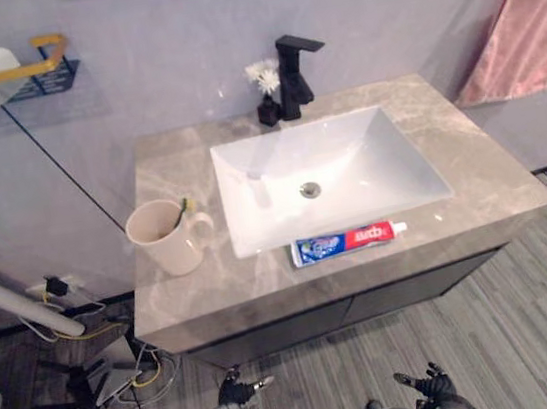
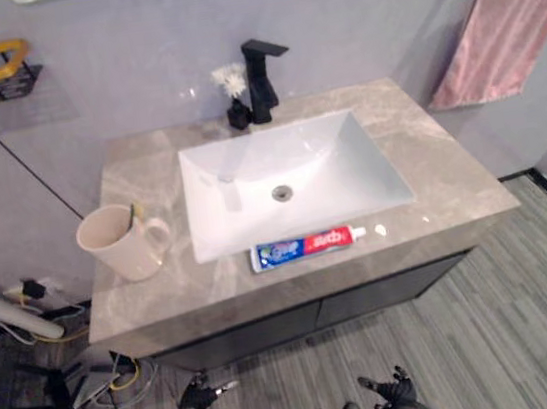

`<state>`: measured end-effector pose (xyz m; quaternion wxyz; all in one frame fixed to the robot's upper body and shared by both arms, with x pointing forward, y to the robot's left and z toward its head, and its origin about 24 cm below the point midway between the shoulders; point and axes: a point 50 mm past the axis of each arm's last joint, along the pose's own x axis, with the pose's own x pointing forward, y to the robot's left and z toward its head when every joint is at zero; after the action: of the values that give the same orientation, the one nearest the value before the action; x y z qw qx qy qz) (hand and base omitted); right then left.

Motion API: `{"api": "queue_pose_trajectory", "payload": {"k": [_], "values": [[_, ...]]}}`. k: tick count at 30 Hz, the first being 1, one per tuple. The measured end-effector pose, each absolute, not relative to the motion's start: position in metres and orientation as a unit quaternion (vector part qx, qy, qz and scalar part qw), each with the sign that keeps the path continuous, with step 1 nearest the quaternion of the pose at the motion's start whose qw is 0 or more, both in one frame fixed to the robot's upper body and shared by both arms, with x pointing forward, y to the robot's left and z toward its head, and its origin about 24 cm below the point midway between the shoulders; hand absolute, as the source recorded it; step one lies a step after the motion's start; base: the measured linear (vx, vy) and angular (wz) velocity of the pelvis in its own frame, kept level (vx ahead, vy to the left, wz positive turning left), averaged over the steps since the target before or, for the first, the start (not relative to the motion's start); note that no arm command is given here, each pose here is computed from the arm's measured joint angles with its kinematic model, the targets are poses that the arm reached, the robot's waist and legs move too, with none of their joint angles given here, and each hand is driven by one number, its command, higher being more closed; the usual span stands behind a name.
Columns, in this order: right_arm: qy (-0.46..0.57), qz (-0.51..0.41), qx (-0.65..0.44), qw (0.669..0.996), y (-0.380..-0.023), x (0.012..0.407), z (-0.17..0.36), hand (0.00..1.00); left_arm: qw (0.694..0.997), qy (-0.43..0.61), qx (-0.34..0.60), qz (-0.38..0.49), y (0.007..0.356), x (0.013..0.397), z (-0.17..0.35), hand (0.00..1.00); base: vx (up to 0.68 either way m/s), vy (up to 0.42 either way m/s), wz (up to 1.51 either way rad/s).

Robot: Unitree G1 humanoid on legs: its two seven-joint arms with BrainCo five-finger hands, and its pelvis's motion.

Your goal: Organize washtable

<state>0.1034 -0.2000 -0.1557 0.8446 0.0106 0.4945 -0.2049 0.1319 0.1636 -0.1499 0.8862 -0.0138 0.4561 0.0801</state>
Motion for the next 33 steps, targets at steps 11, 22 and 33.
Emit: {"api": "queue_pose_trajectory", "payload": {"k": [11, 22, 33], "values": [[0.508, -0.238, 0.033, 0.827, -0.205, 0.093, -0.160, 0.00, 0.864, 0.495, 0.004, 0.097, 0.180, 0.106, -0.159, 0.00, 0.01, 0.006, -0.02], [0.486, -0.352, 0.100, 0.794, -0.241, 0.075, -0.156, 0.00, 0.860, 0.495, 0.018, 0.119, 0.187, 0.105, -0.159, 0.00, 0.00, -0.010, 0.05], [0.123, -0.459, -0.130, 0.870, -0.370, 0.136, 0.008, 0.00, 0.861, 0.486, 0.023, 0.145, 0.205, 0.093, -0.155, 0.00, 0.01, -0.004, -0.02]]}}
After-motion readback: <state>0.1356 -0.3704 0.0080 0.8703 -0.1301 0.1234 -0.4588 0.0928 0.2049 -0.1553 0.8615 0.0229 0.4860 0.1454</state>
